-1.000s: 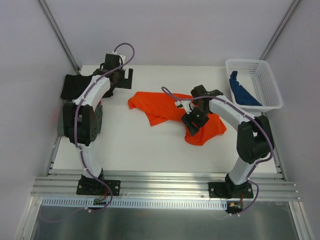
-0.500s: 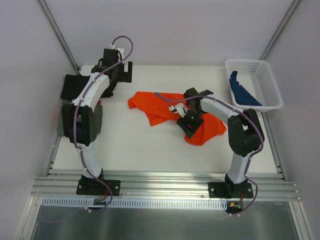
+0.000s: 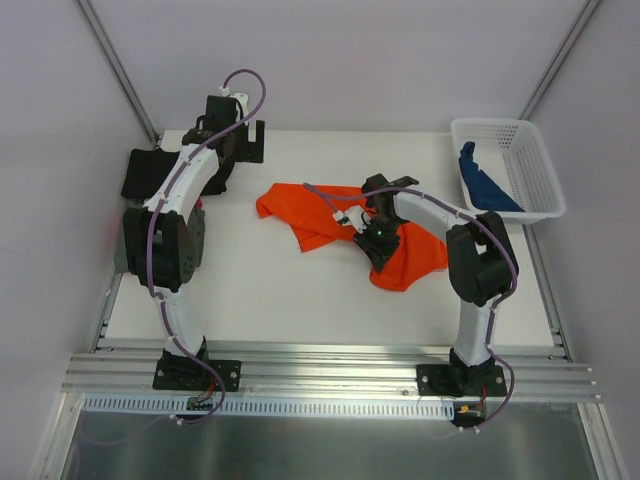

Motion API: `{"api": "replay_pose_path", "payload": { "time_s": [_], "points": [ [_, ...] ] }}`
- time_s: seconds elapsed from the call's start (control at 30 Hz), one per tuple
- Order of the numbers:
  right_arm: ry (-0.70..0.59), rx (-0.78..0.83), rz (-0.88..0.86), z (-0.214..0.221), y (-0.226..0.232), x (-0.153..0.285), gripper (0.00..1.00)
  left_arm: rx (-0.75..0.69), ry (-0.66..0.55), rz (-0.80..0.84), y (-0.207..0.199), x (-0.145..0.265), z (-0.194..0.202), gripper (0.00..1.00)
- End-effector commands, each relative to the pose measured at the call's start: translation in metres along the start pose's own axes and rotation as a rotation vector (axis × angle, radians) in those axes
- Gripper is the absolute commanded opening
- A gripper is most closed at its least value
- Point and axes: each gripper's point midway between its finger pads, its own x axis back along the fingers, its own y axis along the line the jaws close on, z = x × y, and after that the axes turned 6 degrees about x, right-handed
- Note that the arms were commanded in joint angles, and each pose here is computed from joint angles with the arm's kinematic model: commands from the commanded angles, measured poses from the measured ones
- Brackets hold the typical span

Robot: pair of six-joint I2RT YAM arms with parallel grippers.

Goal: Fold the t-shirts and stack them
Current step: Flatten out the tshirt

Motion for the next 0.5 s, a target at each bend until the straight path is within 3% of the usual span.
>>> {"api": "replay_pose_path", "payload": {
  "time_s": [0.0, 0.1, 0.13, 0.27, 0.47],
  "points": [
    [-0.011, 0.031, -0.010, -0.005, 0.007, 0.014, 0.27, 0.015, -0.093, -0.012, 0.000, 0.019, -0.034, 0.99],
    [-0.002, 0.031, -0.015, -0.001, 0.008, 0.013, 0.22, 0.018, -0.096, -0.013, 0.000, 0.019, -0.035, 0.99],
    [-0.003, 0.032, -0.011, -0.001, 0.008, 0.013, 0.02, 0.018, -0.099, -0.010, 0.000, 0.020, -0.036, 0.99],
    [-0.012, 0.050, 0.051, -0.003, -0.001, 0.023, 0.01, 0.018, -0.097, -0.007, -0.001, 0.019, -0.036, 0.99],
    [-0.164, 0.117, 0.316, -0.035, -0.052, 0.113, 0.01, 0.018, -0.099, -0.011, 0.000, 0.019, -0.037, 0.99]
  ]
}}
